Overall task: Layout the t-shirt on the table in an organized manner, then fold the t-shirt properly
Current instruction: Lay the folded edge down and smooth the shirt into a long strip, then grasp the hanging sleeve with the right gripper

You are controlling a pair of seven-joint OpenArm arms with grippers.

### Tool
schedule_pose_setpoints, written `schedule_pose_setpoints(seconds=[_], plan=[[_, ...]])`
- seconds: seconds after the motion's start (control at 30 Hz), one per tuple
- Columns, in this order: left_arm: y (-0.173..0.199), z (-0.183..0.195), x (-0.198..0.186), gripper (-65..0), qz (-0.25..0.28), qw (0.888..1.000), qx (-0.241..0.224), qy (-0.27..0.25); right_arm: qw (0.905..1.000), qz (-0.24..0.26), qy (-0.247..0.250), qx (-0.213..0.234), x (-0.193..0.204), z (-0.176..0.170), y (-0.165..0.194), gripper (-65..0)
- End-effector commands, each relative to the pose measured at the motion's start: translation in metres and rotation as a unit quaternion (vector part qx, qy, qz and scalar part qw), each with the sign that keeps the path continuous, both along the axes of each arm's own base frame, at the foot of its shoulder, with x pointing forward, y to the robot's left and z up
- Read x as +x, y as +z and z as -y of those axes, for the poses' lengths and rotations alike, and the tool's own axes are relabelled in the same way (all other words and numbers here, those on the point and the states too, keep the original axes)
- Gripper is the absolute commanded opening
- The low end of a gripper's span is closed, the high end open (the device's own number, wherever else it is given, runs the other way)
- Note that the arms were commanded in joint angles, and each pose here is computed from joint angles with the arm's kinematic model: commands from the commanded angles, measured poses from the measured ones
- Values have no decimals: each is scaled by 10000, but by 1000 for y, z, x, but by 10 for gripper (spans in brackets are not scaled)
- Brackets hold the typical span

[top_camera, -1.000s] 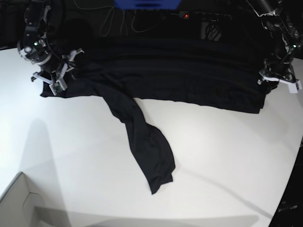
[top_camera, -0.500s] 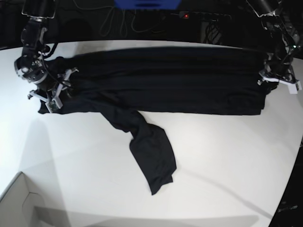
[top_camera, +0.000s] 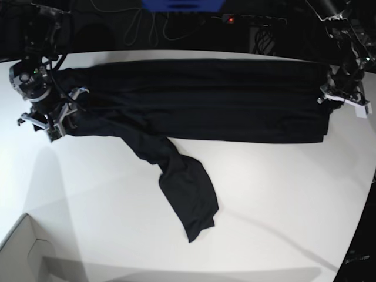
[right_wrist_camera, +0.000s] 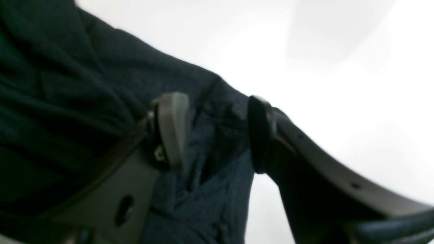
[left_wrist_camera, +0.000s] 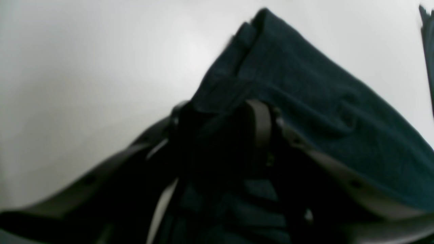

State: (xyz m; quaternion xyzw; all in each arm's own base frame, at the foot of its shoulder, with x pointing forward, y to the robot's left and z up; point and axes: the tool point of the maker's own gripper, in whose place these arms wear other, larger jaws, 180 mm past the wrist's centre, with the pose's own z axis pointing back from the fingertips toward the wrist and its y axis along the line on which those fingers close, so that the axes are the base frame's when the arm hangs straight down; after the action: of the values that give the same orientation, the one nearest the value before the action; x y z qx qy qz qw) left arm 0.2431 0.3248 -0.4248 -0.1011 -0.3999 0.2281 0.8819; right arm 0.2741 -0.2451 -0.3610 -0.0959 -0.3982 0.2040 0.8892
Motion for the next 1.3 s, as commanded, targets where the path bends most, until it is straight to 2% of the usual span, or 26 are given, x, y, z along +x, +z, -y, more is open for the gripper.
schedule_pose_setpoints(seconds=[0.0,0.1,0.27,0.5,0.63,0.8,0.9,1.07,1.27], plan=[[2,-1,-2,-408,-129,9998,106,-68,9993,355,48,-42,9,1,21,-360],[13,4,3,-408,57,9998,162,-70,9986,516,121,-92,9,-6,33,-327],[33,7,9,-408,273,9988,378,-175,9971,723,143,192,14,-31,40,-303],[50,11,18,-407,517,9973,487,-202,9900,892,971,503,39,-98,48,-303],[53,10,18,-382,546,9969,529,-209,9840,1036,1188,830,69,-129,54,-302],[52,10,16,-271,521,9970,533,-212,9853,539,1270,1012,122,-148,37,-302],[45,10,5,-233,381,9976,535,-222,9826,268,1320,1282,153,-163,27,-302],[47,11,-4,-227,324,9971,638,-272,9755,-366,1393,1662,189,-182,5,-305],[48,11,-9,-227,304,9968,685,-289,9634,-385,1470,2206,198,-200,-11,-302]])
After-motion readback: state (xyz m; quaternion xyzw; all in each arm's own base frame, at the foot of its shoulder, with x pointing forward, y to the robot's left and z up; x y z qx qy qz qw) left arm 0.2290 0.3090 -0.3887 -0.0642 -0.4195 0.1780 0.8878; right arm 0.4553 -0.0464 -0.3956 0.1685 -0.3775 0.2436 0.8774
